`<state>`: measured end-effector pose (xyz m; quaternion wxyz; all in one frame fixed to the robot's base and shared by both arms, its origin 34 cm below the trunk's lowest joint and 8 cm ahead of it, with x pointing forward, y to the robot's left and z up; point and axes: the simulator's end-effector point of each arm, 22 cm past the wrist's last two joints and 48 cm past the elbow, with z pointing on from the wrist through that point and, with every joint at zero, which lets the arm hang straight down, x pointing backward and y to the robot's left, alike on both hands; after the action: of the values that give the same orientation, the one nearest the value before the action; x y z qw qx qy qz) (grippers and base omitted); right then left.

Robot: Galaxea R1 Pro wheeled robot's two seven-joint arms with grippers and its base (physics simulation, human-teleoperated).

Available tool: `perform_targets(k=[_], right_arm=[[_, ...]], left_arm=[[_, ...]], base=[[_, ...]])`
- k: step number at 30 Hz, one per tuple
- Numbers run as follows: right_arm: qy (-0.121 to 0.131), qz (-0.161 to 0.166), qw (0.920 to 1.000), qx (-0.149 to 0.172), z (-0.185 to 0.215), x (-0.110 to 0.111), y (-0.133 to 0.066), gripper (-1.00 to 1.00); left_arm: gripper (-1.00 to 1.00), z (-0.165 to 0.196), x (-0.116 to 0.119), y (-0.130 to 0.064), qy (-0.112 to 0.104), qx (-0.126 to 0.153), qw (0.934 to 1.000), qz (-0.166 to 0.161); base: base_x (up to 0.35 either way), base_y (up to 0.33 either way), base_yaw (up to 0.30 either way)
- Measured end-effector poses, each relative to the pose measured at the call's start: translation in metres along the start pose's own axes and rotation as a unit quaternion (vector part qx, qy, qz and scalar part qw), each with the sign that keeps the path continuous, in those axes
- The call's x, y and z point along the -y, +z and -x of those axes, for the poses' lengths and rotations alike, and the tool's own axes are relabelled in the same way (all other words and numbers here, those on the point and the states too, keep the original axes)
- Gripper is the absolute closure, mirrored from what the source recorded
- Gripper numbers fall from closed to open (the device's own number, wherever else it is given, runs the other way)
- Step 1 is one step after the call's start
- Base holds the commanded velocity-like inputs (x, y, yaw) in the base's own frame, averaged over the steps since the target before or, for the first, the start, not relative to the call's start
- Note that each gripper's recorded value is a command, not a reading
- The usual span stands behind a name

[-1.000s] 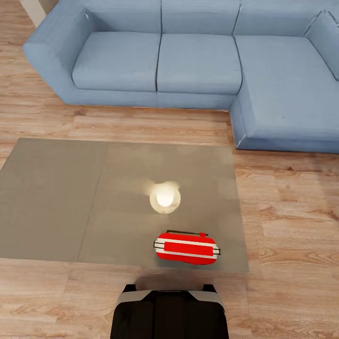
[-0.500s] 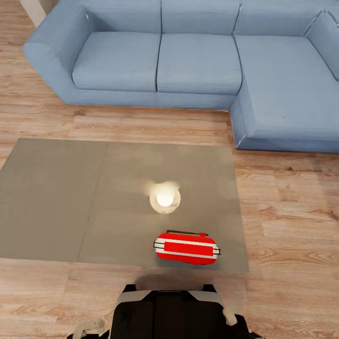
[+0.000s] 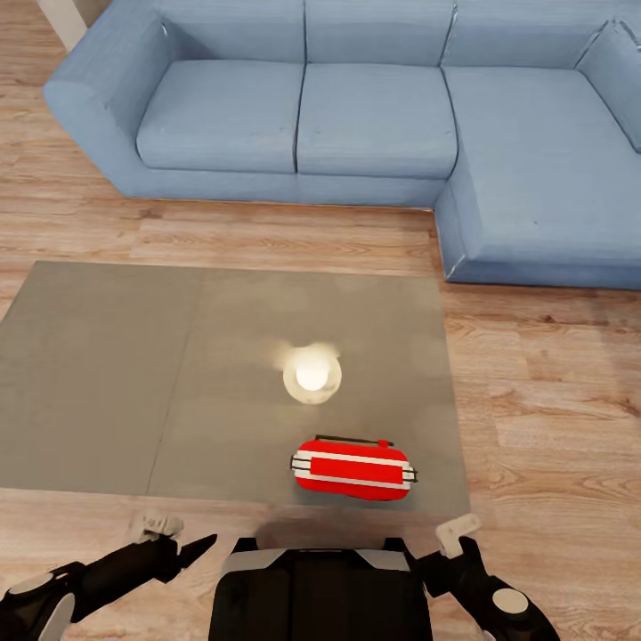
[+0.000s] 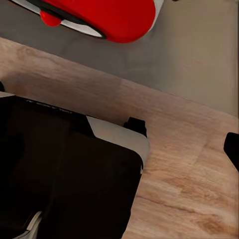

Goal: Turn on the radio receiver that's on the table in the living room.

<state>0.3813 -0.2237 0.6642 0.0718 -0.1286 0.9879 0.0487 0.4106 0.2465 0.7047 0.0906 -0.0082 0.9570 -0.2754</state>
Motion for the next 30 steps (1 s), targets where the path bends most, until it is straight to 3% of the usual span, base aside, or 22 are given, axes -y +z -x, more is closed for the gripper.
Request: perform_targets(k=[9, 18, 30], right_arm=[[-0.004, -0.014, 0.9996, 0.024, 0.018, 0.013, 0.0, -1.0], [-0.041, -0.037, 0.997, 0.055, 0.047, 0.033, 0.001, -1.0], [-0.083, -0.016, 0.9951, 0.051, 0.069, 0.019, 0.006, -1.0]], left_arm=[[-1.0, 0.029, 0.0, 0.004, 0.01, 0.023, 0.9996, -0.011], [-1.0, 0.041, 0.008, 0.01, 0.018, 0.047, 0.9986, -0.017], [-1.0, 0.044, 0.009, 0.01, 0.02, 0.051, 0.9983, -0.018]], base=[[0.0, 0.0, 0.0], [0.0, 0.0, 0.0], [0.0, 0.0, 0.0]])
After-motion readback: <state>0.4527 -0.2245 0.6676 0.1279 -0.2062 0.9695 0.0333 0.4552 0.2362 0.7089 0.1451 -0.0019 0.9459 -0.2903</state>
